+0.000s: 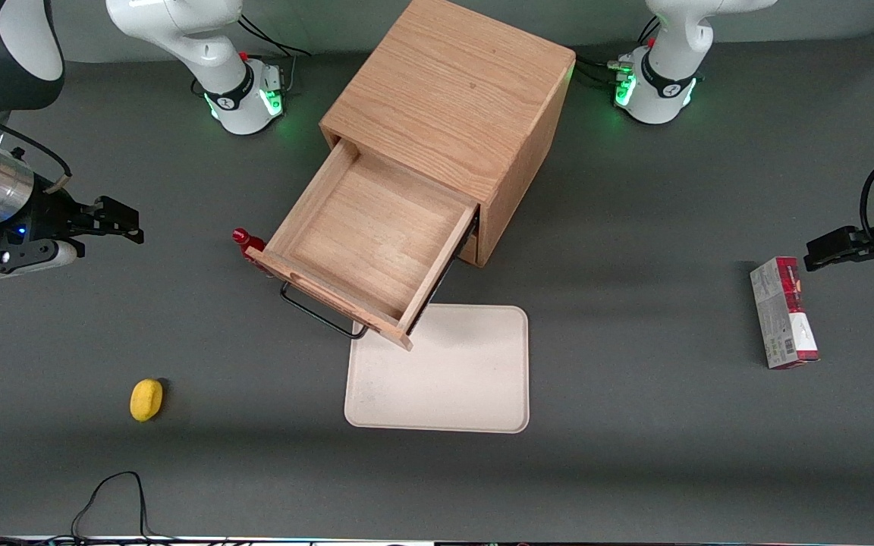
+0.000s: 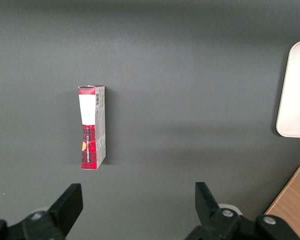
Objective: Open upper drawer
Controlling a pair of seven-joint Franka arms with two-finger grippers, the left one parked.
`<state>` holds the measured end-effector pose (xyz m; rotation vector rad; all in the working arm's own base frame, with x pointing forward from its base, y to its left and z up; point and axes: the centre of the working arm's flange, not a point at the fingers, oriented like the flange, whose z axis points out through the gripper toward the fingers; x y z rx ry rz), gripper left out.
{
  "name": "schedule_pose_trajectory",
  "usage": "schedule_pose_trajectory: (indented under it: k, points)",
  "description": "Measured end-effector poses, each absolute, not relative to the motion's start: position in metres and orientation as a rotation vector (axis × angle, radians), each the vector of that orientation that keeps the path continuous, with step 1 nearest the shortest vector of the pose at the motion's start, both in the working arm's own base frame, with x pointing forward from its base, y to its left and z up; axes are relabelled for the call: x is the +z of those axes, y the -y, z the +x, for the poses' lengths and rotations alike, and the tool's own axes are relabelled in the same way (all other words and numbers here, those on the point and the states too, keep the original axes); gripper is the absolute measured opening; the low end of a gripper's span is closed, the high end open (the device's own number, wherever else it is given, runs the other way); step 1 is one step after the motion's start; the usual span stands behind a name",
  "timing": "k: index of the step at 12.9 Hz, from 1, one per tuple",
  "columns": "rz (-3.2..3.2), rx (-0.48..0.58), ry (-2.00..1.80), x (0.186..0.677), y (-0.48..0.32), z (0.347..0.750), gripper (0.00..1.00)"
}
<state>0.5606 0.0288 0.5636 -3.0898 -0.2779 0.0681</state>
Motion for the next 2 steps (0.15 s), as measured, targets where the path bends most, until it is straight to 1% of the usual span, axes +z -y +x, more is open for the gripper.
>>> schedule_pose_trajectory:
  k: [2]
  points:
    - [-3.089, 0.069, 0.283, 0.5665, -0.0304, 0.5595, 1.0]
